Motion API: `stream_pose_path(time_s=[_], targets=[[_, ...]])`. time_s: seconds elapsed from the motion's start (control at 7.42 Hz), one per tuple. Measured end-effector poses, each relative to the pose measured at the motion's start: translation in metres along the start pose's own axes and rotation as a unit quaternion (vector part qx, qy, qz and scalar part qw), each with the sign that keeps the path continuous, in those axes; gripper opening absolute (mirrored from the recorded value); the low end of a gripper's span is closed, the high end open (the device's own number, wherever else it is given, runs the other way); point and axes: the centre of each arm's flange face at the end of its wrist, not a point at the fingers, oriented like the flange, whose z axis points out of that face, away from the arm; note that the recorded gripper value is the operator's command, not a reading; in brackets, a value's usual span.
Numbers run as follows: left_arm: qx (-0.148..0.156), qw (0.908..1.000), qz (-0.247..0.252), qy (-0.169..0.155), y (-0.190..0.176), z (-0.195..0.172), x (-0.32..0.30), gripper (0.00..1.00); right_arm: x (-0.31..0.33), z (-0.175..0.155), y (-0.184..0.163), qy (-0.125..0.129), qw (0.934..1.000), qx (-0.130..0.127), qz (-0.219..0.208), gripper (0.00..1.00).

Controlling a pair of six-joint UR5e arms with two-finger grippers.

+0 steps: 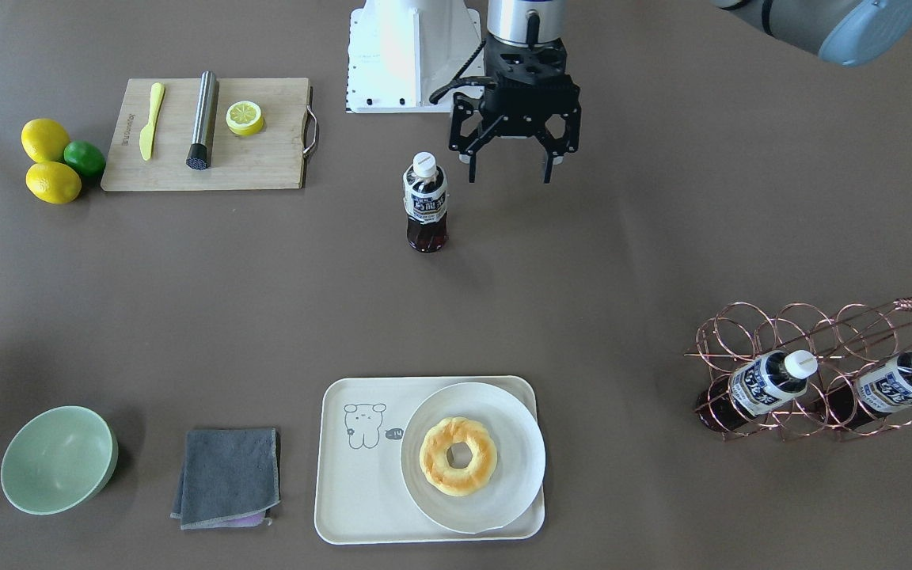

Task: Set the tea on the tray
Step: 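Move the right gripper over the standing tea bottle while the left arm withdraws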

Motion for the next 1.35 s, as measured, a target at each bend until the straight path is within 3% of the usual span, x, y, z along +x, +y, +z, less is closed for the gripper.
stream_pose_path(time_s=[0.27,0.67,1.08,1.35], targets=[[-0.012,0.9990,0.042,-0.010,-0.034,0.001,-0.085,0.97,-0.111,0.010,-0.014,-0.019,0.9997,0.008,0.014,0.99],[-0.033,0.9947,0.097,0.010,-0.058,0.018,-0.235,0.97,-0.280,0.053,-0.011,-0.033,0.9979,0.021,0.051,0.99],[-0.051,0.9895,0.134,0.021,-0.080,0.023,-0.371,0.97,-0.435,0.072,-0.004,-0.013,0.9974,0.025,0.066,0.95],[-0.052,0.9889,0.136,0.027,-0.083,0.025,-0.401,0.97,-0.503,0.091,0.007,0.007,0.9983,0.040,0.042,0.93]])
